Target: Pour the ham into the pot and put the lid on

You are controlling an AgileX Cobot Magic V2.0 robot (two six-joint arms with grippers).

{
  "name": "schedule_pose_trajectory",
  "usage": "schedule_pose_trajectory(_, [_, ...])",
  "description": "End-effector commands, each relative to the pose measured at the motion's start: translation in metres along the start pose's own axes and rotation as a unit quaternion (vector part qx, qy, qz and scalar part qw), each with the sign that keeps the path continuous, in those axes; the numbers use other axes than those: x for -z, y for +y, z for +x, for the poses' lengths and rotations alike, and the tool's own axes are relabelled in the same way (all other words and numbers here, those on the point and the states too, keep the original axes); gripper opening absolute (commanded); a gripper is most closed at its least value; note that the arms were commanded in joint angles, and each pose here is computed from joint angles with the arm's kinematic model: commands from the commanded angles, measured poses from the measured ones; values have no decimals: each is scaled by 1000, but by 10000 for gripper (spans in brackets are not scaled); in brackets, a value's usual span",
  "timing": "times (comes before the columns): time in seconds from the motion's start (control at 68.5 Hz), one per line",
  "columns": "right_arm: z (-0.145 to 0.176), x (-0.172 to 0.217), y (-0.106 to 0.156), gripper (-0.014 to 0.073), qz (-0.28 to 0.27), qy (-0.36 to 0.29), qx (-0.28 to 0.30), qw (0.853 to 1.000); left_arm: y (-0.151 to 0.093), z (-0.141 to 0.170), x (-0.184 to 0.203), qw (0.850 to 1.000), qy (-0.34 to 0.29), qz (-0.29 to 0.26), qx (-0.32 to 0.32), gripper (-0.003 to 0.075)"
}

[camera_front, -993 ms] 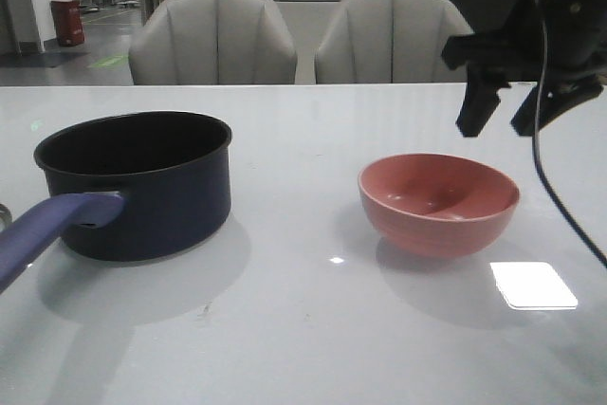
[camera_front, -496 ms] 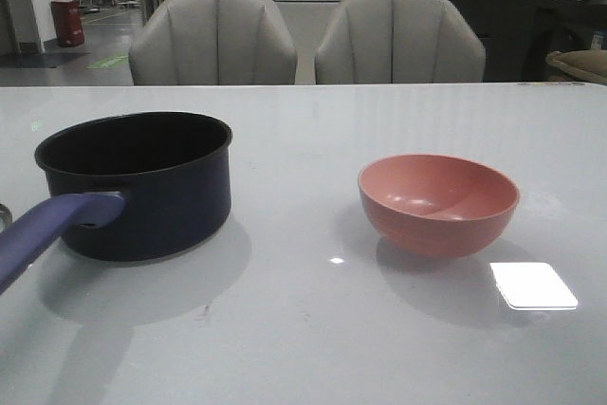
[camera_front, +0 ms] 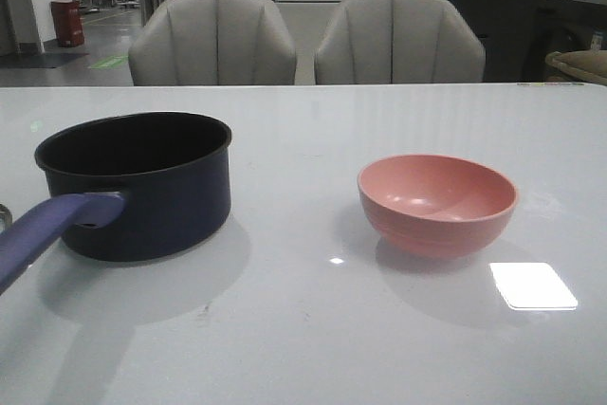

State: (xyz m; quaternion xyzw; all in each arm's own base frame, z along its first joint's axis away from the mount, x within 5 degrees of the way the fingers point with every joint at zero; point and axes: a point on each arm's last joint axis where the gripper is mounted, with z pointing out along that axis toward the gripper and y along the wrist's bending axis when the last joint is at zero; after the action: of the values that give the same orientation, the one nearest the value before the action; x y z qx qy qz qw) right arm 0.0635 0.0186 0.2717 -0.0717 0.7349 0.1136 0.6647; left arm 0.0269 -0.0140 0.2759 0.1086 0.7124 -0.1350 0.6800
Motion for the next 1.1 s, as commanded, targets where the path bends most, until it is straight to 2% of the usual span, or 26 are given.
schedule_pose_trajectory(0.0, [-5,10,-1,482,3,-63,10,998,0,-15,3,999,-50,3,6,638])
schedule_pose_trajectory(0.073, [2,10,-1,471,3,-58,9,998,0,-15,3,999,-50,3,6,638])
schedule_pose_trajectory(0.117, [8,8,-1,428,3,-46,9,999,0,-15,3,999,-50,3,6,638])
schedule_pose_trajectory(0.146, [10,8,-1,388,3,-38,9,999,0,-15,3,999,-50,3,6,638])
schedule_pose_trajectory(0.161, [13,7,-1,338,3,-31,9,999,0,-15,3,999,-50,3,6,638])
schedule_pose_trajectory(0.175, [13,7,-1,338,2,-31,9,999,0,-15,3,999,-50,3,6,638])
schedule_pose_trajectory(0.219, [17,7,-1,206,1,-16,9,1000,-1,-15,3,999,-49,3,7,638])
schedule_pose_trajectory(0.234, [17,7,-1,206,1,-16,9,1000,-1,-15,3,999,-49,3,7,638])
schedule_pose_trajectory(0.248, [18,7,-1,148,1,-11,9,1000,-1,-15,3,999,-48,4,7,638])
schedule_pose_trajectory(0.277, [18,7,-1,115,0,-10,9,1000,-1,-15,3,999,-48,4,7,638])
schedule_pose_trajectory(0.35, [18,7,-1,152,1,-10,9,1000,-1,-15,3,999,-49,3,7,638])
schedule_pose_trajectory(0.511, [17,7,-1,144,1,-13,9,1000,0,-22,-2,999,-36,2,5,639])
schedule_pose_trajectory(0.672, [17,7,-1,144,1,-13,9,1000,-1,-44,-23,1000,22,1,13,651])
schedule_pose_trajectory(0.759, [17,7,-1,144,1,-13,9,1000,2,-61,-40,997,64,-18,32,663])
schedule_pose_trajectory(0.832, [17,7,-1,144,1,-13,9,1000,8,-75,-64,991,117,-47,36,662])
schedule_pose_trajectory(0.993, [17,7,-1,144,1,-13,9,1000,23,-93,-101,979,180,-91,31,658])
schedule_pose_trajectory(1.081, [17,7,-1,144,1,-13,9,1000,37,-90,-125,961,244,-121,45,658])
